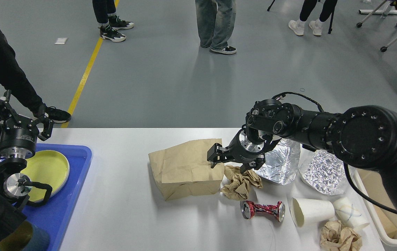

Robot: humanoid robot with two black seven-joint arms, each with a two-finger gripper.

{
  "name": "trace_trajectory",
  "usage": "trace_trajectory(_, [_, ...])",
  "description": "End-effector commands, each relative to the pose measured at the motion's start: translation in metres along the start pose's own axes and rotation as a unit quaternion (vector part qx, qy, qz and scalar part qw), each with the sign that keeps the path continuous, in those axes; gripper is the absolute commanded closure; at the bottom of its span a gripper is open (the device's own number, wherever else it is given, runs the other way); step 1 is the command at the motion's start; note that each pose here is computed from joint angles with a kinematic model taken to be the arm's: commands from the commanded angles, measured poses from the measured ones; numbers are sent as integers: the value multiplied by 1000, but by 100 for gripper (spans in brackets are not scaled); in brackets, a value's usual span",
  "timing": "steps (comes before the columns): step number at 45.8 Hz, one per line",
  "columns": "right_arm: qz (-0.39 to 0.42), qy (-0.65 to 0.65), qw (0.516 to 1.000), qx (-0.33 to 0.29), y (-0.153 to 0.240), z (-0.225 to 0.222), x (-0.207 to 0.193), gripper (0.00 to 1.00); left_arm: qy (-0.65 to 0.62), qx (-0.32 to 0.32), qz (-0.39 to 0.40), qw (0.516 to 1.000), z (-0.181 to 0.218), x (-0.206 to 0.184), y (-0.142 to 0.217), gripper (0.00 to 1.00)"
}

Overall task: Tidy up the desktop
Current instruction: 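Lower the right gripper and grasp the brown paper bag's top edge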

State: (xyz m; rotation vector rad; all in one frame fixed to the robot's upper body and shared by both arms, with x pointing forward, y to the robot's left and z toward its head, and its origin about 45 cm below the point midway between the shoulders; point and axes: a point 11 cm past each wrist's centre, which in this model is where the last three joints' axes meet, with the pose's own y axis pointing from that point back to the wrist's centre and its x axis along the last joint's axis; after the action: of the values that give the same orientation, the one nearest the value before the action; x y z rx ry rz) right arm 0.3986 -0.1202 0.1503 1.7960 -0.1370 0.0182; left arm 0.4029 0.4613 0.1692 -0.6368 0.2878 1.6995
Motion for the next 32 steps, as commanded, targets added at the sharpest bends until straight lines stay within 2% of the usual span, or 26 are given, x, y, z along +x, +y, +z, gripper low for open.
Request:
trace_trajectory(1, [11, 3, 1000, 4, -6, -2, -1, 5, 0, 0, 0, 1000, 0, 0, 0, 4])
trace_trajectory(8, [26, 14, 999, 24, -13, -9, -4, 5, 0, 1, 1, 1000, 0, 0, 1, 4])
trace_trajectory(24, [73, 42, 996, 27, -37, -4, -11, 6, 0, 0, 0, 1000, 0, 0, 0, 4])
trace_trajectory(26, [72, 42, 996, 26, -37, -4, -11, 9, 0, 0, 0, 1000, 0, 0, 0, 4])
trace_trajectory(28, [71, 42, 996, 26, -37, -4, -12, 17, 0, 0, 0, 1000, 0, 0, 0, 4])
trace_trajectory(32, [67, 43, 996, 27, -38, -5, -14, 43, 0, 1, 1, 1000, 0, 0, 1, 4])
